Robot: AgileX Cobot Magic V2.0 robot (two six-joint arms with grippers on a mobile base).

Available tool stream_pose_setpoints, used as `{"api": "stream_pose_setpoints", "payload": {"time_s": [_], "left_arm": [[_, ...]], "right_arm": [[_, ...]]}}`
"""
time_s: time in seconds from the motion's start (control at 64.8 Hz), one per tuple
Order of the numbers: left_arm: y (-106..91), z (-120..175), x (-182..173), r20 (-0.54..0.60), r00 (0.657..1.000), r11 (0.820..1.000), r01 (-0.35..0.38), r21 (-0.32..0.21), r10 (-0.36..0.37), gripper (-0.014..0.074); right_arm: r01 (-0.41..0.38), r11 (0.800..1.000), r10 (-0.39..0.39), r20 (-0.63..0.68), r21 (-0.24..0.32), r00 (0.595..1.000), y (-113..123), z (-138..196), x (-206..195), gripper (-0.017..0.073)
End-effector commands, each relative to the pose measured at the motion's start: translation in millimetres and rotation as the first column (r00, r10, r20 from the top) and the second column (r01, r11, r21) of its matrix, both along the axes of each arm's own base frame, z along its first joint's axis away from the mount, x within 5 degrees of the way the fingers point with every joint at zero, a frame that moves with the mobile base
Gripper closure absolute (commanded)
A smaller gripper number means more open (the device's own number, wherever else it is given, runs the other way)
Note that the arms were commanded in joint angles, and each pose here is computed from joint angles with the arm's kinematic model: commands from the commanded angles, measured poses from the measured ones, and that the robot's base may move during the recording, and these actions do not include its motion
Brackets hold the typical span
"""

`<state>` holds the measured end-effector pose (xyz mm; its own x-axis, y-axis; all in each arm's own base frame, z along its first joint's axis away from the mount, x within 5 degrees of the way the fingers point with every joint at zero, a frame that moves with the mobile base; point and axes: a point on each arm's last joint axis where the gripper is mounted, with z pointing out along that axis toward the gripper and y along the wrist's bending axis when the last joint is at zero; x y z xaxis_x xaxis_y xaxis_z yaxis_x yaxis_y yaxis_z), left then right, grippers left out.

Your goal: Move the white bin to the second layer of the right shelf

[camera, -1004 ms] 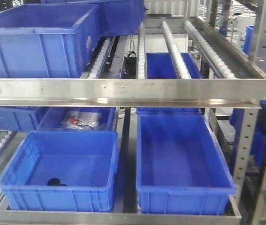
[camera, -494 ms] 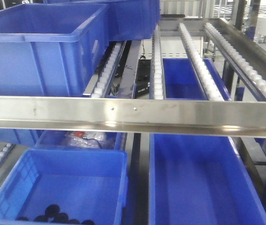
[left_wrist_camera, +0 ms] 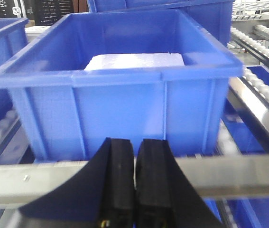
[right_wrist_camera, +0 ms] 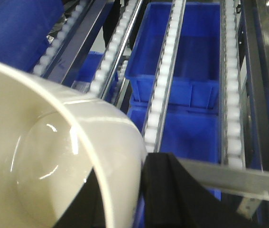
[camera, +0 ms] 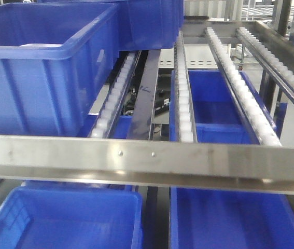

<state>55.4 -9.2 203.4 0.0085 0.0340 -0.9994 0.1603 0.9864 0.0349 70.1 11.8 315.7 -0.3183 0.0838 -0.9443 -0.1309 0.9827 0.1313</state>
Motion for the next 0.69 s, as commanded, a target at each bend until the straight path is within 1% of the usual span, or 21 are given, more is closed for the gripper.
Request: {"api": "stream_pose_setpoints", "payload": {"time_s": [0.0, 0.68], "left_arm": [[0.3, -4.0, 0.3, 0.059, 0.998, 1.000, -0.001, -0.019, 0.002, 0.0509], [0.3, -4.0, 0.3, 0.059, 0.998, 1.000, -0.001, -0.019, 0.002, 0.0509]], "right_arm": [[-0.002, 1.000, 0.000, 0.121, 0.017, 0.993, 0.6, 18.4, 2.7, 0.0508], [-0.002, 1.000, 0.000, 0.121, 0.017, 0.993, 0.6, 18.4, 2.7, 0.0508]]}}
